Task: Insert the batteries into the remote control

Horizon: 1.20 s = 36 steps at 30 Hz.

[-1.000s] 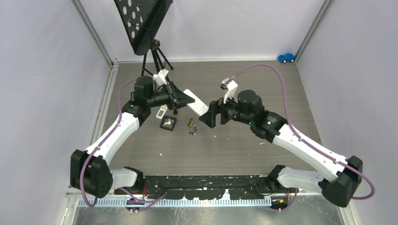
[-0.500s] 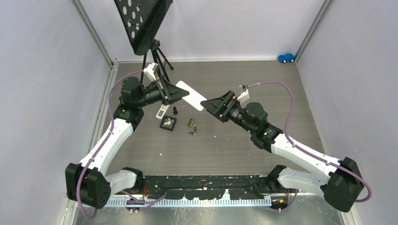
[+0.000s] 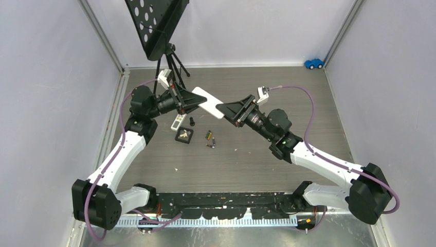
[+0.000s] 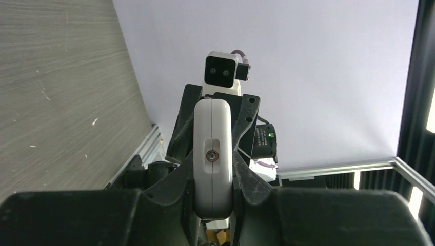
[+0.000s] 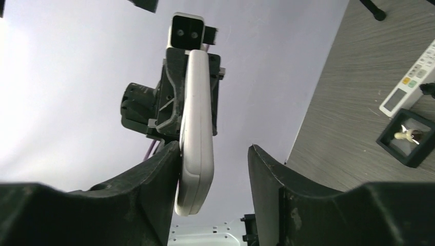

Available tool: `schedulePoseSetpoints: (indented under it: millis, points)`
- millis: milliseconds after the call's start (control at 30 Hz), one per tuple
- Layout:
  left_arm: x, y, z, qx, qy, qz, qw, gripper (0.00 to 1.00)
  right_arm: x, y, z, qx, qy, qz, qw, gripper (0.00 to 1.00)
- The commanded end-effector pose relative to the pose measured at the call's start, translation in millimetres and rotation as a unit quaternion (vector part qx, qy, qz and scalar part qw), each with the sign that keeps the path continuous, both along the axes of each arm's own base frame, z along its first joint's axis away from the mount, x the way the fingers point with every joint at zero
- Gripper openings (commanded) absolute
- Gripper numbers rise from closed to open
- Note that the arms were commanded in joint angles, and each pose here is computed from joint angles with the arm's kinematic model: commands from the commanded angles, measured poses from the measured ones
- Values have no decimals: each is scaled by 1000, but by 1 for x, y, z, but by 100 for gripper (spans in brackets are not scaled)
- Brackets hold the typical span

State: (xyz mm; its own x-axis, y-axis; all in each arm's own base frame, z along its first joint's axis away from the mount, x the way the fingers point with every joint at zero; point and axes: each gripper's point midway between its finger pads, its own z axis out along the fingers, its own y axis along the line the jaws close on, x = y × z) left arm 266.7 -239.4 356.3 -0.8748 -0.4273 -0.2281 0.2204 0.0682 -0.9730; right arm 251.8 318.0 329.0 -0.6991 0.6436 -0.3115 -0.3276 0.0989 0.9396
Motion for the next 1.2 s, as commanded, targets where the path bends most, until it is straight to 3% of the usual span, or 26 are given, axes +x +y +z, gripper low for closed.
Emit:
schedulePoseSetpoints:
  millis: [0, 100, 267, 667, 833, 1167]
  points:
    - [-11, 1, 29, -38, -31, -20, 999, 0, 0, 1, 27, 35, -34, 4, 999, 50]
    - [-7, 1, 34, -42, -34, -11, 998, 0, 0, 0, 19, 30, -33, 0, 999, 36]
    - [2, 2, 48, -52, -51, 8, 997, 0, -2, -7, 6, 16, -38, -10, 999, 24]
    - [18, 7, 41, -78, -35, 38, 996, 0, 4, -33, -12, -14, -21, -62, 998, 18]
    - [21, 8, 37, -77, -30, 45, 996, 0, 18, -44, -36, -46, 28, -103, 993, 29]
    - [25, 7, 29, -69, -24, 50, 996, 0, 12, -38, -32, -17, 28, -67, 997, 46]
